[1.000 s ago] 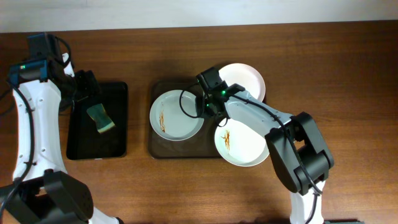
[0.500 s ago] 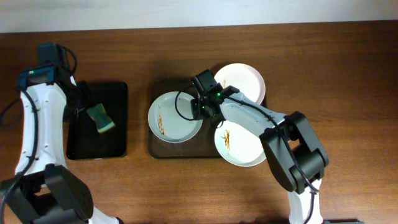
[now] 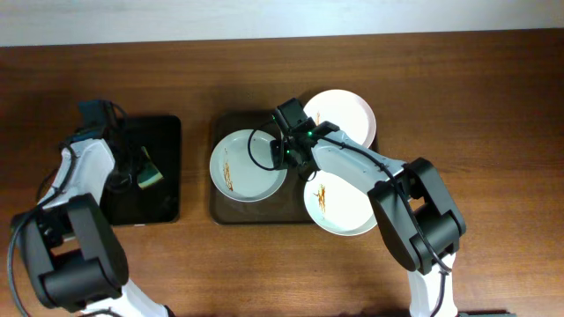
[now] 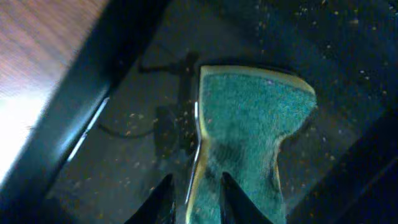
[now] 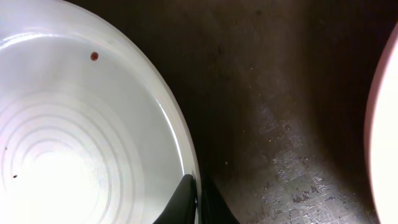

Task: Clean dirty plates on tray and stack at the side
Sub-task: 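Lift the sponge with the left gripper and move it over the left plate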

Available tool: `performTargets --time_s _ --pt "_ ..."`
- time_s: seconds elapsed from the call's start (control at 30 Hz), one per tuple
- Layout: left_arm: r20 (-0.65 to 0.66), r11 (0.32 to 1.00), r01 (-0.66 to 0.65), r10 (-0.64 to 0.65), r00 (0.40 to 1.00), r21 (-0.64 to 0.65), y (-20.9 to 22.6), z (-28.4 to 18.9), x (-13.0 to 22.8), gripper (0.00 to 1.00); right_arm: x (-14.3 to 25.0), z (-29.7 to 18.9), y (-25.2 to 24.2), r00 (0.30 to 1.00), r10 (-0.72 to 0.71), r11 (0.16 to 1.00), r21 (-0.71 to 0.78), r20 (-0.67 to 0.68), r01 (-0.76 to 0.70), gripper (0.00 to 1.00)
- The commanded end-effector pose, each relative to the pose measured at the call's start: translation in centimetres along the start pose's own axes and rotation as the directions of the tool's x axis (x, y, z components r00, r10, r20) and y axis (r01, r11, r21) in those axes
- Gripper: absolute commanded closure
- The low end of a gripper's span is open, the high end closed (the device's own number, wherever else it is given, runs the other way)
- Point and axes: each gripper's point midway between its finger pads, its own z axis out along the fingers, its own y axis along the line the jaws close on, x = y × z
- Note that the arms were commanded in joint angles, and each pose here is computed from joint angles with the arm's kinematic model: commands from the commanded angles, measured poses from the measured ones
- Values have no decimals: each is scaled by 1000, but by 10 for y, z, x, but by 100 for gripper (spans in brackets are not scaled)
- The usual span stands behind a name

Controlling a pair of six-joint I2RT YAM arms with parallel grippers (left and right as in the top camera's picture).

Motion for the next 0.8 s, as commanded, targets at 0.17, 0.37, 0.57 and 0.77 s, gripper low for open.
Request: performTargets --time_s 0.17,0.37,0.57,0.77 --pt "-15 993 -46 48 999 111 -21 9 0 45 7 8 3 1000 -18 1000 -2 -21 18 96" --pt "1 990 -49 50 999 131 -29 -10 -17 40 6 8 3 1000 -18 1000 -4 -16 18 96" --pt "6 995 70 -71 997 67 -28 -10 -16 58 4 8 4 1000 -19 1000 -6 -9 19 96" --pt "-48 992 114 -111 993 48 -29 26 -5 60 4 8 4 1000 -19 1000 -6 -10 18 96"
